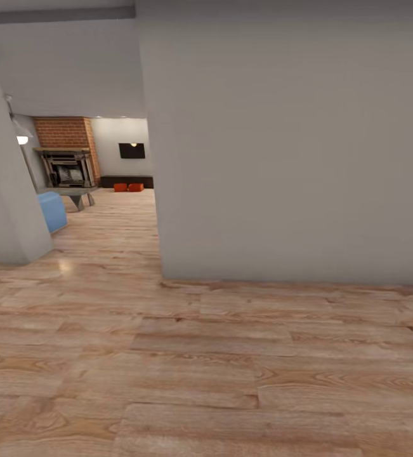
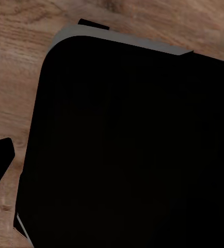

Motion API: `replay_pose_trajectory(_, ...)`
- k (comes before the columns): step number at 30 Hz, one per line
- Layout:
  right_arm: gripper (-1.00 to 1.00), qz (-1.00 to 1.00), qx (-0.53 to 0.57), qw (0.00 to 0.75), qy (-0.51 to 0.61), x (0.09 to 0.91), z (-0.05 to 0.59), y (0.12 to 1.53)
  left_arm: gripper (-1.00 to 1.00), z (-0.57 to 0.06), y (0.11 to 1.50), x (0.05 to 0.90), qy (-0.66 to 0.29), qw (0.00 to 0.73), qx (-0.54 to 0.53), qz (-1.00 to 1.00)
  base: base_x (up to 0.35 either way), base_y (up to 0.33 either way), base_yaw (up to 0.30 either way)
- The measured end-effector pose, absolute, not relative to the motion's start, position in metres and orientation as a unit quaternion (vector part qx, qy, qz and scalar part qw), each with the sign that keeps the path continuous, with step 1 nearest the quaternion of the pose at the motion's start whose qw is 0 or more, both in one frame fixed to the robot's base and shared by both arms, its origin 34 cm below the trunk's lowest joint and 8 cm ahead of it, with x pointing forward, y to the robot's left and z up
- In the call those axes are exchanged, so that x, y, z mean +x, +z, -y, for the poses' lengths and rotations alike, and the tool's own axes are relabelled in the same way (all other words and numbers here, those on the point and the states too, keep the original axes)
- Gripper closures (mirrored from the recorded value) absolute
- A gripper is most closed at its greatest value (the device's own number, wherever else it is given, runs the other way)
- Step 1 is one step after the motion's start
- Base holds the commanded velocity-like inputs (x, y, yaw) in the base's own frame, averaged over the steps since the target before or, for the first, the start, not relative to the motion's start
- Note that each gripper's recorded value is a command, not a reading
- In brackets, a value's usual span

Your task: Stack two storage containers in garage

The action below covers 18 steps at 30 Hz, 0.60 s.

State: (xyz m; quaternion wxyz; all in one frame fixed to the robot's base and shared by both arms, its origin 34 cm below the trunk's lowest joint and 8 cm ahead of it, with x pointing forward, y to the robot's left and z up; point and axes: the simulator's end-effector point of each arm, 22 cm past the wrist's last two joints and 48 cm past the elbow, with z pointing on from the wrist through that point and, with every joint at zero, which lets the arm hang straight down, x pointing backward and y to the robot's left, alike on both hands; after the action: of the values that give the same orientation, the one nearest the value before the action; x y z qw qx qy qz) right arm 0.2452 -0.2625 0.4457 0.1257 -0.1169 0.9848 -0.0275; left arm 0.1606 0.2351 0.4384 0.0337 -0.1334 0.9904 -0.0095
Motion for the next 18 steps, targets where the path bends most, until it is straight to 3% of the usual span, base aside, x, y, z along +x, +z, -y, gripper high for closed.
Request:
replay_pose_trajectory(12,-1.0,-0.985,-0.116,0.127,-0.025,0.2456,0.2579,0.4457,-1.0,-0.2353,0.4385,0.1616,-0.009,0.036,-0.133,-0.99,0.324,0.0,0.003)
replay_pose_trajectory(18,-1.0,-0.985,-0.116,0.127,-0.025,0.2457,0.2583,0.4458,-1.0,-0.2354,0.4385,0.1617,-0.009,0.036,-0.133,-0.99,0.324,0.0,0.198)
